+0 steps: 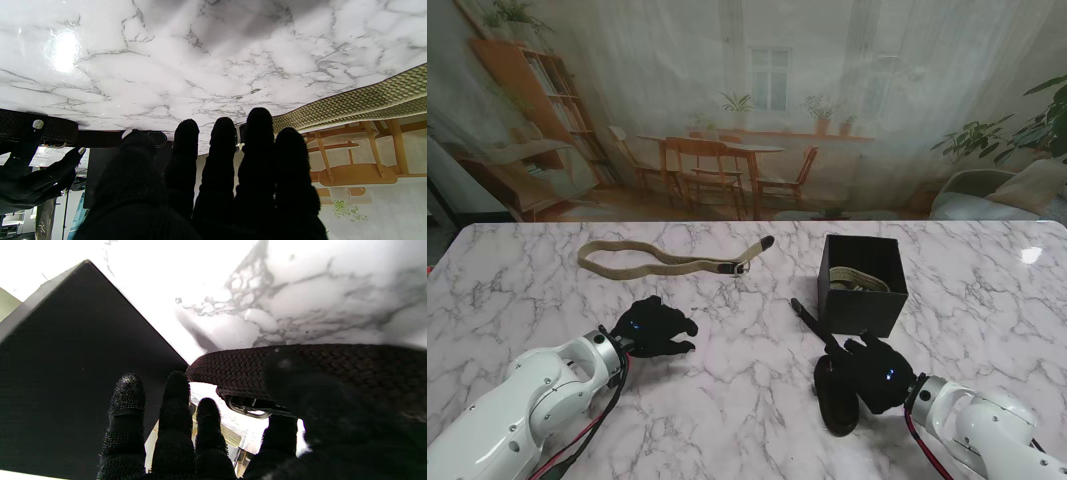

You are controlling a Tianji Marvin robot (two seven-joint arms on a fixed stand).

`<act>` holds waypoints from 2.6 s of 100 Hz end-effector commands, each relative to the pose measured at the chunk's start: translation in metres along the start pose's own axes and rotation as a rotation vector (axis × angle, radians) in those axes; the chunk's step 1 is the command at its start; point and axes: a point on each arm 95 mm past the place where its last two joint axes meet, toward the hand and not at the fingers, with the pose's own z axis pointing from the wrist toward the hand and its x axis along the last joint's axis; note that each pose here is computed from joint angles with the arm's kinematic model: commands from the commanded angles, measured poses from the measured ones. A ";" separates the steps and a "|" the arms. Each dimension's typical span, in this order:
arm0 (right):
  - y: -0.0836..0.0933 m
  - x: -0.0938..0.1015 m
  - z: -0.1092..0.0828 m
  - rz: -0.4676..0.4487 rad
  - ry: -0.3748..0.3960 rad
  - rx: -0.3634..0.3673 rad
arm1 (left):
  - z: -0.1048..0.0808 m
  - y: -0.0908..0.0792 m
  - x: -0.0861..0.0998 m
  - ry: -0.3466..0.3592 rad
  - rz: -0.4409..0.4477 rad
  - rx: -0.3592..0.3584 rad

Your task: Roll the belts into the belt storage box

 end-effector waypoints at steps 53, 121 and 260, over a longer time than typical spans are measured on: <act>-0.015 0.010 0.009 0.252 -0.012 -0.052 | 0.001 0.002 0.002 0.007 -0.001 -0.018; -0.023 0.014 0.011 0.306 -0.076 -0.063 | 0.001 0.002 0.002 0.006 0.001 -0.018; -0.025 0.020 0.022 0.392 -0.045 -0.210 | 0.002 0.002 0.002 0.007 0.001 -0.026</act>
